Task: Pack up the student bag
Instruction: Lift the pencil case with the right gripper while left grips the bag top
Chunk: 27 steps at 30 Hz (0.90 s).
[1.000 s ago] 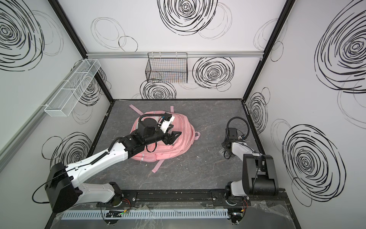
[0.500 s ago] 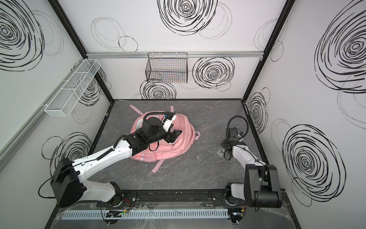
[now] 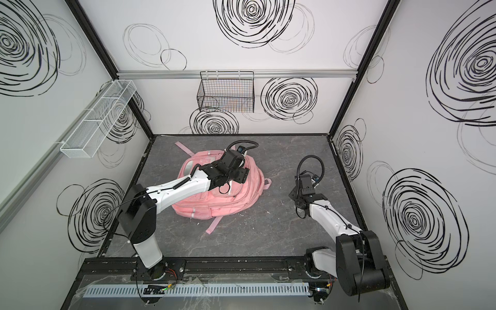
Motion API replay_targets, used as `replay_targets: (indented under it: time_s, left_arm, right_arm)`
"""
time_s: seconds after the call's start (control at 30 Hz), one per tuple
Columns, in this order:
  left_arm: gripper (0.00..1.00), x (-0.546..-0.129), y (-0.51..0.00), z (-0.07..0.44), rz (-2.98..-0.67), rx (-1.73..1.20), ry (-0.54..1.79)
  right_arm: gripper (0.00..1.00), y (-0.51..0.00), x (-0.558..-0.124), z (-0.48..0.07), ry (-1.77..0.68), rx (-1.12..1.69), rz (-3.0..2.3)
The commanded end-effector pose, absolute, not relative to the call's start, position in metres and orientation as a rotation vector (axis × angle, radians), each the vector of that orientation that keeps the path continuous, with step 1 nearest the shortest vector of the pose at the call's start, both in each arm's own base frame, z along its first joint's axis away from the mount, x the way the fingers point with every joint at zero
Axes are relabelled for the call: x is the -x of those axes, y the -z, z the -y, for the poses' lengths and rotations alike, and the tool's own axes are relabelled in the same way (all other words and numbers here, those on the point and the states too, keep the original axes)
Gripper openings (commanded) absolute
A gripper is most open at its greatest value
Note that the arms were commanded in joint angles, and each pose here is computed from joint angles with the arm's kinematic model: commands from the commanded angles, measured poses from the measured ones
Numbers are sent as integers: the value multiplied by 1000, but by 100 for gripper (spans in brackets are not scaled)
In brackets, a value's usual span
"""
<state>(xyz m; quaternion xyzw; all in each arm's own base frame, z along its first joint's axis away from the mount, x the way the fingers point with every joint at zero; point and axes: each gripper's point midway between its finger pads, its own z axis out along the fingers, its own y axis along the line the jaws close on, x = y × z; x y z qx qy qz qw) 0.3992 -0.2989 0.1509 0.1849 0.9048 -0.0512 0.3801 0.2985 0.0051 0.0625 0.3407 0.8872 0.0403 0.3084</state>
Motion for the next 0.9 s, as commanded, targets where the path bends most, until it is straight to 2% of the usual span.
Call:
replay_targets:
  time_s: [0.0, 0.17, 0.4, 0.57, 0.67, 0.87]
  left_arm:
    - [74, -404, -153, 281, -2318, -450, -12]
    - [74, -405, -140, 266, -2332, -472, -107]
    - [72, -405, -128, 259, -2366, -488, -105]
    - [76, -400, -140, 276, -2386, -494, 22]
    - [76, -399, -149, 286, -2351, -505, 57]
    - [68, -399, -128, 274, -2410, -551, -69]
  right_arm:
    - [74, -54, -285, 22, 66, -956, -2330]
    - [76, -38, -286, 29, 43, -991, -2374]
    - [77, -20, -291, 30, 116, -986, -2450]
    - [75, -12, -291, 30, 131, -994, -2477]
    - [69, -12, -291, 31, 133, -994, -2467]
    - [57, -4, -287, 31, 140, -988, -2484]
